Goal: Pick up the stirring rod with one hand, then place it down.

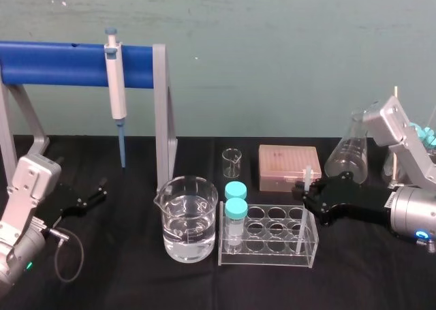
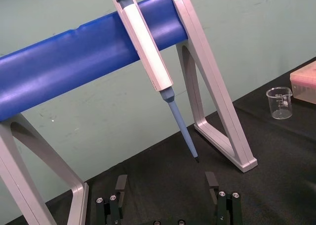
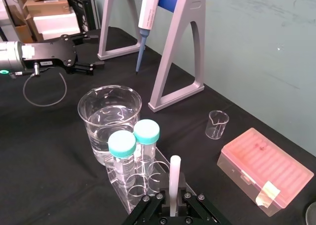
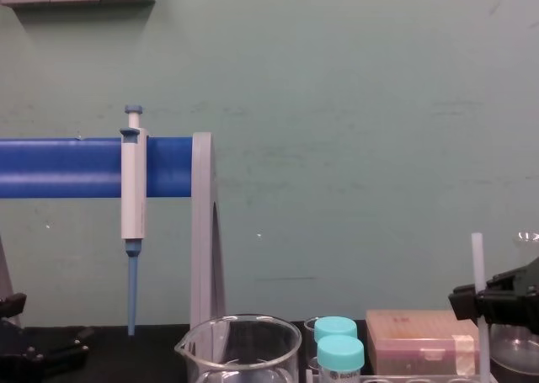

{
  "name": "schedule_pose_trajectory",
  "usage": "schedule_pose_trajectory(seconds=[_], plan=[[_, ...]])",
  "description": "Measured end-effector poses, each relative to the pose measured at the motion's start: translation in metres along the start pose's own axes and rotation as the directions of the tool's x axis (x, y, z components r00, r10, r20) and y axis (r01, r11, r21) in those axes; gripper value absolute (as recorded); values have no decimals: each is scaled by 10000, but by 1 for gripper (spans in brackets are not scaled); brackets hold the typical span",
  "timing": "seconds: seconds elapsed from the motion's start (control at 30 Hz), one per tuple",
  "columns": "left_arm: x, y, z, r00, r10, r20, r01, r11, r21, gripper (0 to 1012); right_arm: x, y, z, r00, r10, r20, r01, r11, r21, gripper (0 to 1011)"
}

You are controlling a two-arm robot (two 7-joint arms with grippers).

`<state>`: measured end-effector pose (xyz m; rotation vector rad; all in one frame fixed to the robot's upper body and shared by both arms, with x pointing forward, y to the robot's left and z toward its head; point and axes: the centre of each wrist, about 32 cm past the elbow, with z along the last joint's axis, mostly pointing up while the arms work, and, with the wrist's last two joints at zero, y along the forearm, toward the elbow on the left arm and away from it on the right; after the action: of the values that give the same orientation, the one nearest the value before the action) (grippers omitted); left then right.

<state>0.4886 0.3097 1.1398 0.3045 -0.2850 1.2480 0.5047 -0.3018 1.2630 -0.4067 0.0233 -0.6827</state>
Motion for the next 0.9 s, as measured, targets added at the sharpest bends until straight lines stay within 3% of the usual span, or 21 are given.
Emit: schedule_pose_trajectory(seconds=[0.47, 0.6, 0.87, 0.9], plan=[[0, 0, 0, 10000, -1, 0, 1, 10000, 0, 1000, 0, -3, 5, 10000, -4, 9, 4, 10000, 10, 77], [0, 0, 0, 10000, -1, 0, 1, 10000, 0, 1000, 0, -4, 4, 10000, -6, 7, 6, 10000, 14, 156], [0, 0, 0, 10000, 0, 0, 0, 10000, 0, 1000, 1, -5, 4, 10000, -14, 5, 14, 10000, 22, 452], [0, 0, 0, 10000, 0, 0, 0, 10000, 0, 1000, 1, -5, 4, 10000, -15, 5, 15, 10000, 23, 452]])
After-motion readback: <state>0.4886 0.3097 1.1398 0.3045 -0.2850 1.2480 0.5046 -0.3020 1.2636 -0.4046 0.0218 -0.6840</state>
